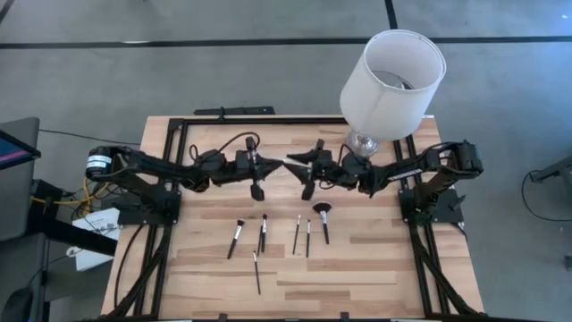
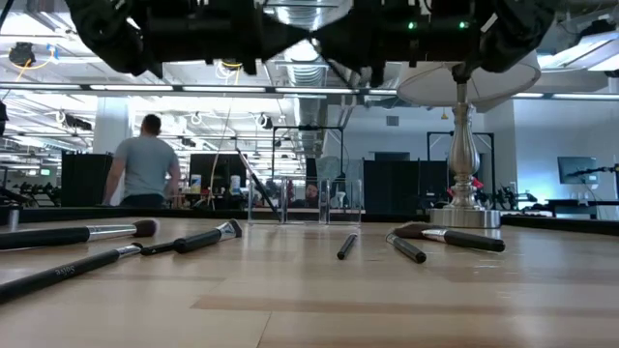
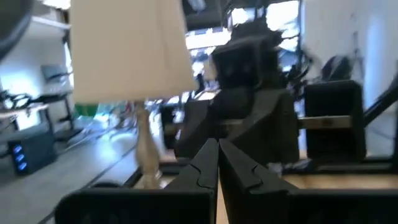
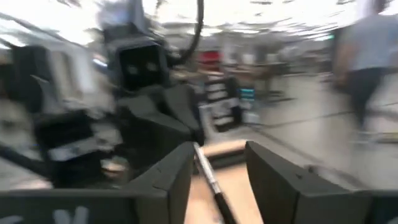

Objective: Sort items
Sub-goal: Put the right black eyeshadow brush into the transparent organizer

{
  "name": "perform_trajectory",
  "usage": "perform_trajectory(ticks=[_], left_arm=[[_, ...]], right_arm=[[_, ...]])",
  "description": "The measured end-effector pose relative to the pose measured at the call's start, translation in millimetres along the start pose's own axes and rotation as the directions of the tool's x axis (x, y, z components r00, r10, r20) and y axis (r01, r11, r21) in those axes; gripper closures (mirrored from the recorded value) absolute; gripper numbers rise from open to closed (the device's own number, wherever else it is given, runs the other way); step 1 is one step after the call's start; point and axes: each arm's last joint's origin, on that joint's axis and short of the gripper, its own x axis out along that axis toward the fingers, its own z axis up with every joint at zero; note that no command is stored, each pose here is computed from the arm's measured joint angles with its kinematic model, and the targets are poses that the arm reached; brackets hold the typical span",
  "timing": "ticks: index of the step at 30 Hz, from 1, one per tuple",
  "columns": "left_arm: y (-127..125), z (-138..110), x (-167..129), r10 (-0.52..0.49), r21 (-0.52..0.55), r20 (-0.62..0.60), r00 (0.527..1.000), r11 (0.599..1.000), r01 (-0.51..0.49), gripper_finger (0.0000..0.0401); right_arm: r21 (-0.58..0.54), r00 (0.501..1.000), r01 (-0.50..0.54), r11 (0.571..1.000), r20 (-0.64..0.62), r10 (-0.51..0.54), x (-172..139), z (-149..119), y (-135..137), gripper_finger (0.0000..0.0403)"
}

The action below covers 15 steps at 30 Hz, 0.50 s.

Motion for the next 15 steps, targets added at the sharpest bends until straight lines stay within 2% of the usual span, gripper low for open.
perform_trajectory(ticks=[3,9,15], left_arm=[[4.0,-12.5,-6.1,0.014,0.006,-0.064,0.998,1.0,-0.013,0.0397],[30.1,-28.8,-11.4,0.174,0.045,-0.2,0.964,0.985,-0.169,0.0397],[48.9,-40.5,-16.1,0.22,-0.016,-0.304,0.927,0.972,-0.236,0.0397]], right_arm=[[-0.088,0.996,0.081,0.993,-0.039,-0.085,-0.5,-3.7,-0.2,0.0239],[-0.148,0.997,0.043,0.988,-0.059,-0.052,-4.3,-5.6,14.9,0.0214],[-0.18,0.995,0.059,0.982,-0.063,-0.072,-8.4,-5.9,27.4,0.0209]])
